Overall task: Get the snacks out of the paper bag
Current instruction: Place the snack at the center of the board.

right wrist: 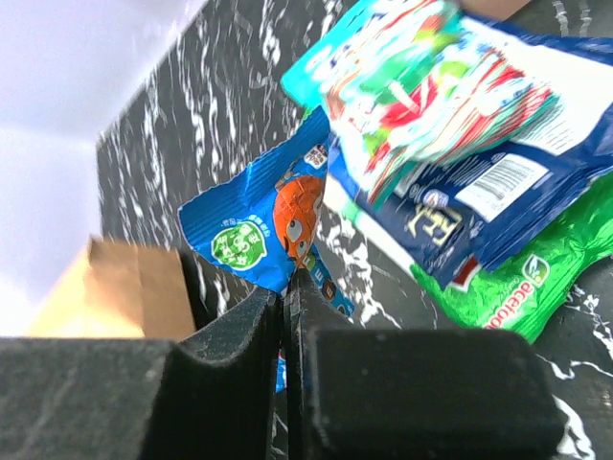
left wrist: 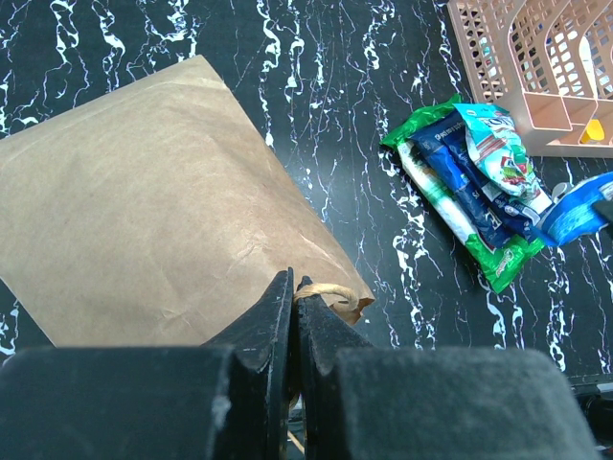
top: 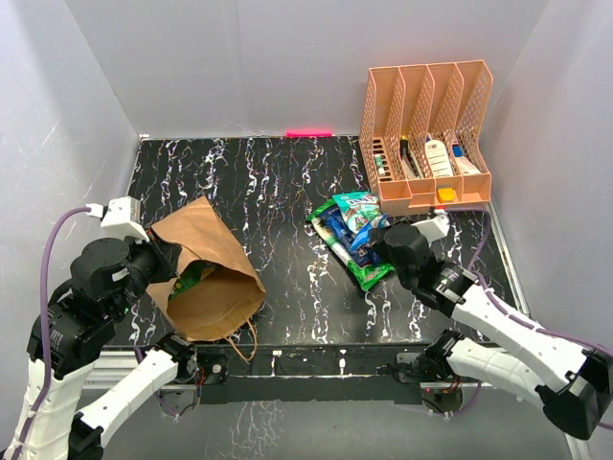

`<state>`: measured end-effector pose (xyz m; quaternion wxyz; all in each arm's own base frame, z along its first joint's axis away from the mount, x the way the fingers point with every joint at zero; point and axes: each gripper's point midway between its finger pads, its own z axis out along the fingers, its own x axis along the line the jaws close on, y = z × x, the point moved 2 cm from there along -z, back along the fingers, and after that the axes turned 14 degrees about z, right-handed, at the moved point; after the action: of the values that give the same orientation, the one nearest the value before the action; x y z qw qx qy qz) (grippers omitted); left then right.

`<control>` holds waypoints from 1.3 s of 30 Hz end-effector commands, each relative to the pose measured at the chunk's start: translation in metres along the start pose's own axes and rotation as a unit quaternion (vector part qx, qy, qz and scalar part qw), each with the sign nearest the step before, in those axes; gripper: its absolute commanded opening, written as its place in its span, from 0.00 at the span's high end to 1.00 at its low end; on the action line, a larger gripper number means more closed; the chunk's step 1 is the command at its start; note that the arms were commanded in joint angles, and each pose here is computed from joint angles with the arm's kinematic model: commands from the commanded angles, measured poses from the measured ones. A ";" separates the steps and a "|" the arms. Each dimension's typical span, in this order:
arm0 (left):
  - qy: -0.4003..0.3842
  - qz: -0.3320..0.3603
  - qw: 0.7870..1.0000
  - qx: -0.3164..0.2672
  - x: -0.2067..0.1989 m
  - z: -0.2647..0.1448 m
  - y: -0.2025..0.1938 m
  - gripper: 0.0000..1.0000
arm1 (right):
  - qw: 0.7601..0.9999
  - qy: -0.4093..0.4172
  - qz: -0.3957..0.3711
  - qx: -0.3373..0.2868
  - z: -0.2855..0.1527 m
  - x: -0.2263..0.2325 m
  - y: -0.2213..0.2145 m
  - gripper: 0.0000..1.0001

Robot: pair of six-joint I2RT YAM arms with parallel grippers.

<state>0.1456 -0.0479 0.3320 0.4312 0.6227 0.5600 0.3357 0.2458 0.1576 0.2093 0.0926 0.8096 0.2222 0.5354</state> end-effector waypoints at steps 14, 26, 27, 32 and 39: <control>0.011 0.003 1.000 -0.018 0.006 -0.010 0.013 1.00 | 0.967 -0.129 0.219 0.034 0.078 -0.047 0.028 0.93; 0.010 0.007 1.000 -0.017 0.005 -0.009 0.014 1.00 | 0.950 -0.168 0.258 0.045 0.088 -0.086 0.014 0.89; 0.009 0.007 1.000 -0.017 0.005 -0.009 0.014 1.00 | 0.951 -0.169 0.255 0.046 0.088 -0.088 0.013 0.87; 0.012 0.007 1.000 -0.016 0.006 -0.010 0.012 1.00 | 0.956 -0.165 0.240 0.040 0.081 -0.095 0.015 0.73; 0.013 0.007 1.000 -0.018 0.007 -0.011 0.012 1.00 | 0.969 -0.166 0.181 0.021 0.048 -0.101 0.029 0.46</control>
<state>0.1423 -0.0427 0.3382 0.4281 0.6198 0.5606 0.3440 0.2783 0.1048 0.1081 -0.0269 0.9198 0.0434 0.3891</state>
